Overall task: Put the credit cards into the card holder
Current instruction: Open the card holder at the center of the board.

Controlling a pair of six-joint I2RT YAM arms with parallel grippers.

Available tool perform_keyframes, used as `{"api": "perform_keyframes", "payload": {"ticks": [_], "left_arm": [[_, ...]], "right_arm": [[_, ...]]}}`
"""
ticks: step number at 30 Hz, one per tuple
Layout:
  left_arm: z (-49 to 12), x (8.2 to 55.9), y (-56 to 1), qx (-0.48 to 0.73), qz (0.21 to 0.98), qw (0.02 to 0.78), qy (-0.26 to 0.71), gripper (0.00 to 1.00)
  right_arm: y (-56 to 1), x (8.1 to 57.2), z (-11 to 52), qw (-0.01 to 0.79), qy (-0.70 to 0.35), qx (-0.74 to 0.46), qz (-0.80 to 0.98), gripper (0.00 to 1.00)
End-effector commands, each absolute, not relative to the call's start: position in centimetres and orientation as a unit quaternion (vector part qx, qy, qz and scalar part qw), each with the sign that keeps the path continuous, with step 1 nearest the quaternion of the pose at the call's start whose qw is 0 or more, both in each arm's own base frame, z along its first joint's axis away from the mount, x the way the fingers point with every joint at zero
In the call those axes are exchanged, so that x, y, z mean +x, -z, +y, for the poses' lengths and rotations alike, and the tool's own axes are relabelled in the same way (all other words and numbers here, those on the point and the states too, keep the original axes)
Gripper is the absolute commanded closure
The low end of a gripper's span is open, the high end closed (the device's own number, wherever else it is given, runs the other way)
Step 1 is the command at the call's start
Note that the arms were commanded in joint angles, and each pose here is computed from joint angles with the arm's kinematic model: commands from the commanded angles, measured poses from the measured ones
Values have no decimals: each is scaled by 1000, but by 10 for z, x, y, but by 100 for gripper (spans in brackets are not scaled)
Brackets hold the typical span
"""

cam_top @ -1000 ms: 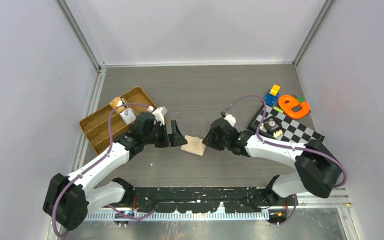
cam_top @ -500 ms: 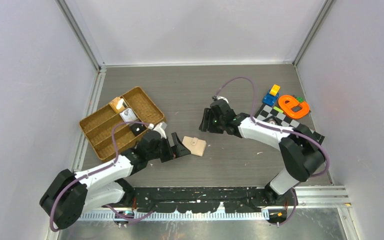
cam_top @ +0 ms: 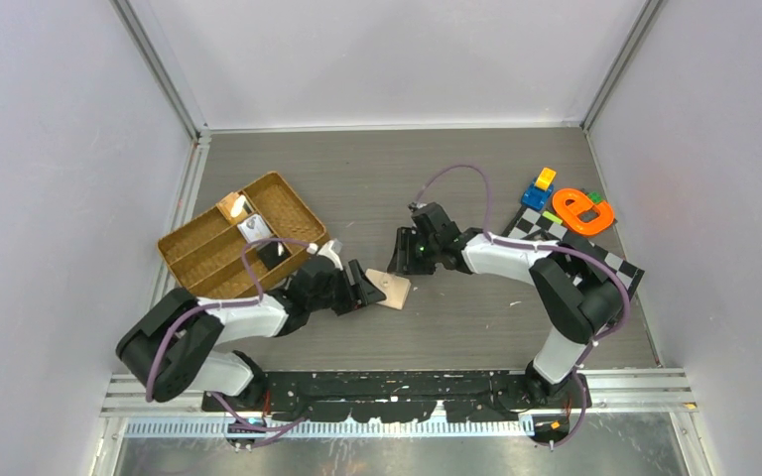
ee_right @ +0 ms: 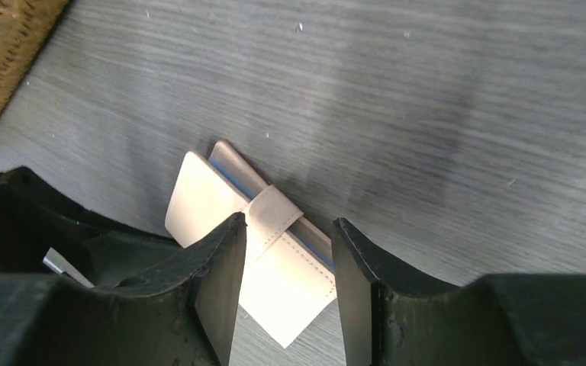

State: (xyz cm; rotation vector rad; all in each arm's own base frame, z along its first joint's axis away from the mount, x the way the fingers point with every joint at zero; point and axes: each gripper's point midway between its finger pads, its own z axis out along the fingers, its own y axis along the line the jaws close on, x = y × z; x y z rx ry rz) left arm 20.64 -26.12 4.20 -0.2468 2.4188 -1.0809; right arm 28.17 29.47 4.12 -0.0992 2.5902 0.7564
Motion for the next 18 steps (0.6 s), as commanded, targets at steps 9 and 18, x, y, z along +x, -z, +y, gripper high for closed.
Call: {"api": "perform_keyframes", "payload": {"ticks": [9, 18], "left_arm": [[-286, 245, -37, -45, 877, 284, 385, 48], [-287, 251, -49, 19, 885, 299, 357, 46]], "right_arm": [[-57, 212, 296, 166, -348, -26, 922, 54], [-81, 200, 263, 227, -299, -28, 927, 50]]}}
